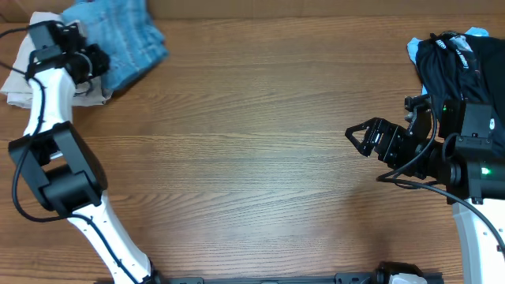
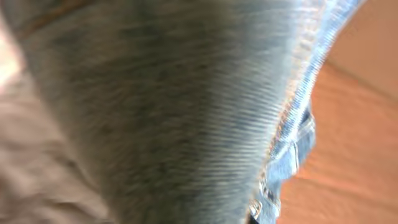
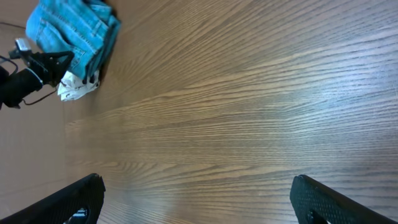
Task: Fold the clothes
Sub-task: 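Carry the jeans with the left gripper onto the beige garment at top left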
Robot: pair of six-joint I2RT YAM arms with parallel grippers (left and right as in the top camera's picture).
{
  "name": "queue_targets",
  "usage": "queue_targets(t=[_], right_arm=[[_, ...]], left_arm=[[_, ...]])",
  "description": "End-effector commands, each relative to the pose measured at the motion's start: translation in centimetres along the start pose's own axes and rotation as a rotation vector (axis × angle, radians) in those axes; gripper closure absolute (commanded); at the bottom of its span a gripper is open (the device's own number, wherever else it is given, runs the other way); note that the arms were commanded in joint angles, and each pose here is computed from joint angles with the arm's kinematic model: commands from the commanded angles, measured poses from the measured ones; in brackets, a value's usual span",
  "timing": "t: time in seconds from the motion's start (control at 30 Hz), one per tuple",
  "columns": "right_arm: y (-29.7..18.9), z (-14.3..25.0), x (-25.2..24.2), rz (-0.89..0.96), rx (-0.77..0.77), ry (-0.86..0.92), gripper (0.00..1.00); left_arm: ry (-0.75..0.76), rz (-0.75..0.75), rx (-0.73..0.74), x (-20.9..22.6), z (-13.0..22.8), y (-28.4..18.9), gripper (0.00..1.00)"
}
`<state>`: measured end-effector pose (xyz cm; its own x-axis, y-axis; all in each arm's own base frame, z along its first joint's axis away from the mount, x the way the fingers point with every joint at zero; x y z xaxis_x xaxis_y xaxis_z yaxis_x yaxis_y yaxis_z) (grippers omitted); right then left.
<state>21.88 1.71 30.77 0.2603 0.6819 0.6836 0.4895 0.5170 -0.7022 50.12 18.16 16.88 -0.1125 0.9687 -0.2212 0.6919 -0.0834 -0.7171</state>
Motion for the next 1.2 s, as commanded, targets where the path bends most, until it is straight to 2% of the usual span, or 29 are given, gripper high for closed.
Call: queue_targets(t=[0.0, 0.17, 0.3, 0.6, 0.9, 1.17], right_arm=[[-0.3, -0.1, 0.3, -0.001, -0.011, -0.016, 0.00], [-0.3, 0.0, 0.3, 0.002, -0.007, -0.012, 0.00], [-0.3, 0.0, 0.3, 0.002, -0.006, -0.012, 0.00], [-0.3, 0.1, 0.2, 0.005, -0.001, -0.008, 0.00], [-0.3, 0.3, 0.1, 0.012, 0.010, 0.001, 0.00], [-0.3, 0.4, 0.1, 0.015, 0.014, 0.004, 0.00]], left_arm=[[-0.132, -0.087, -0.125, 2.9, -2.9, -2.9, 0.94], [-0.251, -0.165, -0.142, 5.3, -2.6, -3.7, 0.94], [-0.299, -0.169, -0.141, 5.8, -2.5, -3.9, 0.93], [-0.289, -0.172, -0.160, 5.8, -3.1, -4.3, 0.91], [-0.277, -0.163, -0.194, 5.1, -5.6, -6.5, 0.92], [-0.331, -0.254, -0.134, 5.9, -4.2, -5.8, 0.90]])
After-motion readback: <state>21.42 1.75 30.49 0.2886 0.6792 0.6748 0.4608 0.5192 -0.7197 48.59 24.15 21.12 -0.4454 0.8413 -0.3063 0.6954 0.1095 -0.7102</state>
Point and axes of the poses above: each gripper's point midway between its finger pads, its own y axis out along the fingers, its own x axis along the line the jaws close on, z = x × y, the point moved 10 cm from there along -y, back along the fingers, and after that the axes turned 12 degrees about y, right-handed, at the moved point
